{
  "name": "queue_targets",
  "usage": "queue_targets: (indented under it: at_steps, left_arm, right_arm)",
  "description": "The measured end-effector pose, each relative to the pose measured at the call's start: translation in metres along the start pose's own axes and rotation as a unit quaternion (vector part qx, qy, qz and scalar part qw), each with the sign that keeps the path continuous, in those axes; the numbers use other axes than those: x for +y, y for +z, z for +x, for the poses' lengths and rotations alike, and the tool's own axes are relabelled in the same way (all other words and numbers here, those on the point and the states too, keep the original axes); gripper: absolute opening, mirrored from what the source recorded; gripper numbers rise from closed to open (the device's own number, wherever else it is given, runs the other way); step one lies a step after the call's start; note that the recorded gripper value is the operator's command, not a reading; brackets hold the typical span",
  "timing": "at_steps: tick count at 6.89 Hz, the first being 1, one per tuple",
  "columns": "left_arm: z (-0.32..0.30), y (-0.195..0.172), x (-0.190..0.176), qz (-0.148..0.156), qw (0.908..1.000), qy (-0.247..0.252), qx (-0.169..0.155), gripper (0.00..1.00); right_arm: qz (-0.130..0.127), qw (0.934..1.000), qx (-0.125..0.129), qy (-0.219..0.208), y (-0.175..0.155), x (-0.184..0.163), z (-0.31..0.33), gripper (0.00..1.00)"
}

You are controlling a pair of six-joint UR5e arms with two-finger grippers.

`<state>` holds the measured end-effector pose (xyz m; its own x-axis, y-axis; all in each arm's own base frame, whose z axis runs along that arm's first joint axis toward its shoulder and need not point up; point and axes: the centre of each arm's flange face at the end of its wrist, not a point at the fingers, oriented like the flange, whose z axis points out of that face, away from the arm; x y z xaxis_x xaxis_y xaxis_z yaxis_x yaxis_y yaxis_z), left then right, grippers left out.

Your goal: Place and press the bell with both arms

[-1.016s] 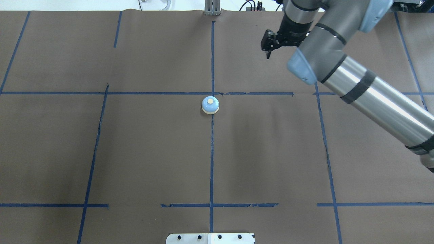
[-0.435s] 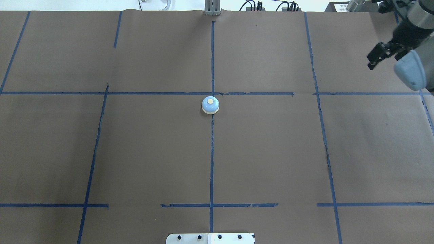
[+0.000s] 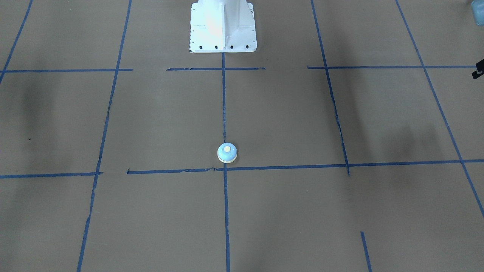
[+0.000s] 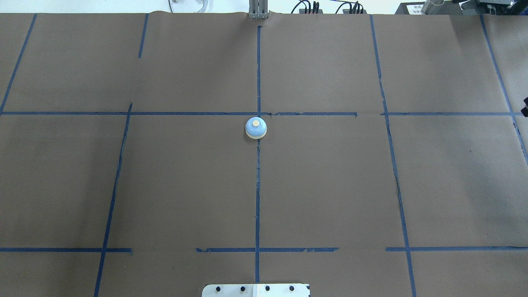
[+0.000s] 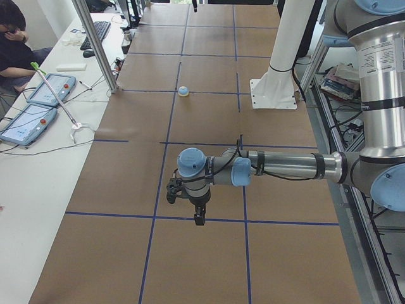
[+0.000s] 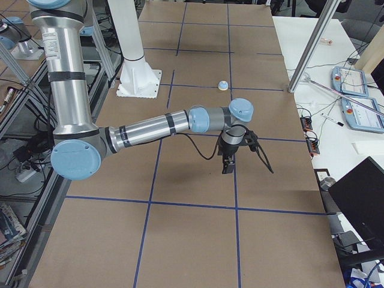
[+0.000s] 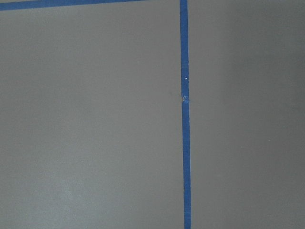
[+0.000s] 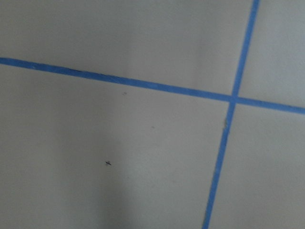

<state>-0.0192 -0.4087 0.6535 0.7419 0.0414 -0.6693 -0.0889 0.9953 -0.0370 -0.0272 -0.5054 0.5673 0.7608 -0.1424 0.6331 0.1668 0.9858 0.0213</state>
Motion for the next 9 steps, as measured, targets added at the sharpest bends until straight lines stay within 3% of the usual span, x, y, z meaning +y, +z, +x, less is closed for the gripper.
queue_targets:
  at_steps: [3, 9]
  left_arm:
    - [0.002, -0.003, -0.002, 0.003, 1.0000, 0.003, 0.000, 1.00]
    - [0.003, -0.003, -0.002, 0.004, 1.0000, 0.004, 0.001, 1.00]
  right_arm:
    - [0.015, 0.9994, -0.022, 0.020, 0.032, 0.082, 0.066, 1.00]
    - [0.024, 0.9993, -0.024, 0.018, 0.035, 0.094, 0.071, 1.00]
